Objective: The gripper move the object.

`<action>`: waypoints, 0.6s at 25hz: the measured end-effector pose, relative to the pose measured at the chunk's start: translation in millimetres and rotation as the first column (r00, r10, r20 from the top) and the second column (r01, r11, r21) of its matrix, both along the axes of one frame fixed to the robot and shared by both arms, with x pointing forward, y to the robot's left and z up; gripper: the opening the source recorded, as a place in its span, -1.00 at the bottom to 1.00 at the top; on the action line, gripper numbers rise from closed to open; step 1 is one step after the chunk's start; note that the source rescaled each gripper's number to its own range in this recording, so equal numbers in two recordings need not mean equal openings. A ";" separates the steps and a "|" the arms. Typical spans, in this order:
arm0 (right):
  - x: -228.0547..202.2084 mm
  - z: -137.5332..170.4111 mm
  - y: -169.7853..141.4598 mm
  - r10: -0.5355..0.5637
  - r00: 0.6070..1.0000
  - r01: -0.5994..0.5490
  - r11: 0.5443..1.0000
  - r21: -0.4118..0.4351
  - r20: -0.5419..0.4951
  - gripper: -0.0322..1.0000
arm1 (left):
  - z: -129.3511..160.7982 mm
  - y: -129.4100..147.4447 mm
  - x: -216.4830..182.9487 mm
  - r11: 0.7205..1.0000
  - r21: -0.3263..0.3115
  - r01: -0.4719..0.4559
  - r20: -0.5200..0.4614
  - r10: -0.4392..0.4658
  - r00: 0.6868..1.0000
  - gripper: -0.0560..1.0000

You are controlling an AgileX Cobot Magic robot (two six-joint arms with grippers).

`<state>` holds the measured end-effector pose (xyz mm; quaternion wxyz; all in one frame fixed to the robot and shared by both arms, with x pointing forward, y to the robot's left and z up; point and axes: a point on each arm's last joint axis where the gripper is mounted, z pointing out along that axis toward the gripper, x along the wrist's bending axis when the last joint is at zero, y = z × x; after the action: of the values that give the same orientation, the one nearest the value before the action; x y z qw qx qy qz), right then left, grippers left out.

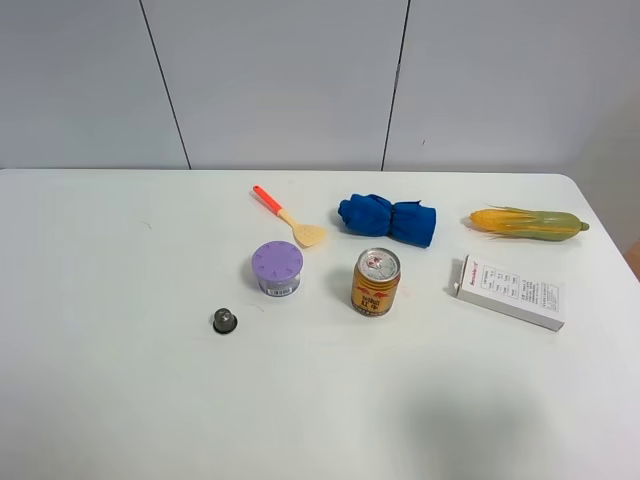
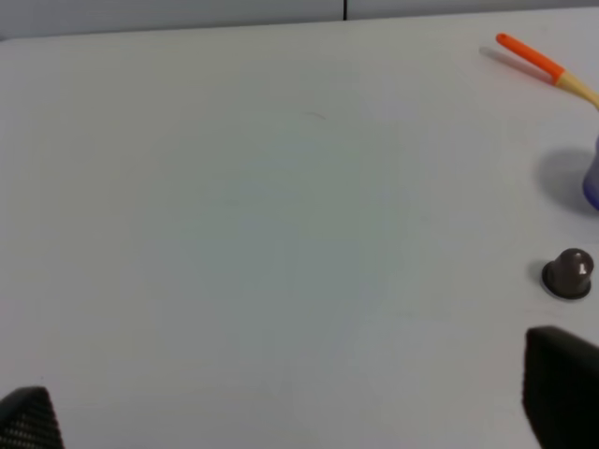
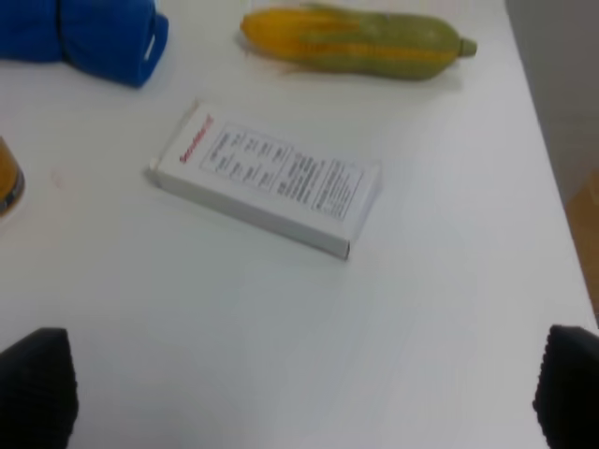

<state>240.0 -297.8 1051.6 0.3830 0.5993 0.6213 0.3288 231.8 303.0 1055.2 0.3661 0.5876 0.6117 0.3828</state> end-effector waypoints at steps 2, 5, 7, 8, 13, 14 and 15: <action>-5.0 0.0 0.3 0.000 0.999 0.000 1.000 -0.002 0.033 1.00 | 0.0 0.0 0.0 1.000 0.000 0.000 0.000 0.000 1.000 1.00; -5.9 -0.1 0.4 0.000 0.999 0.000 1.000 -0.003 0.039 1.00 | 0.0 0.0 0.0 1.000 0.000 0.000 0.000 0.000 1.000 1.00; -5.9 -0.1 0.4 0.000 0.999 0.000 1.000 -0.003 0.039 1.00 | 0.0 0.0 0.0 1.000 0.000 0.000 0.000 0.000 1.000 1.00; -5.9 -0.1 0.4 0.000 0.999 0.000 1.000 -0.003 0.039 1.00 | 0.0 0.0 0.0 1.000 0.000 0.000 0.000 0.000 1.000 1.00; -5.9 -0.1 0.4 0.000 0.999 0.000 1.000 -0.003 0.039 1.00 | 0.0 0.0 0.0 1.000 0.000 0.000 0.000 0.000 1.000 1.00; -5.9 -0.1 0.4 0.000 0.999 0.000 1.000 -0.003 0.039 1.00 | 0.0 0.0 0.0 1.000 0.000 0.000 0.000 0.000 1.000 1.00; -5.9 -0.1 0.4 0.000 0.999 0.000 1.000 -0.003 0.039 1.00 | 0.0 0.0 0.0 1.000 0.000 0.000 0.000 0.000 1.000 1.00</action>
<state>234.0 -297.3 1051.5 0.3957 0.5923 0.6143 0.3394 231.8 303.0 1055.2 0.3661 0.5876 0.6117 0.3828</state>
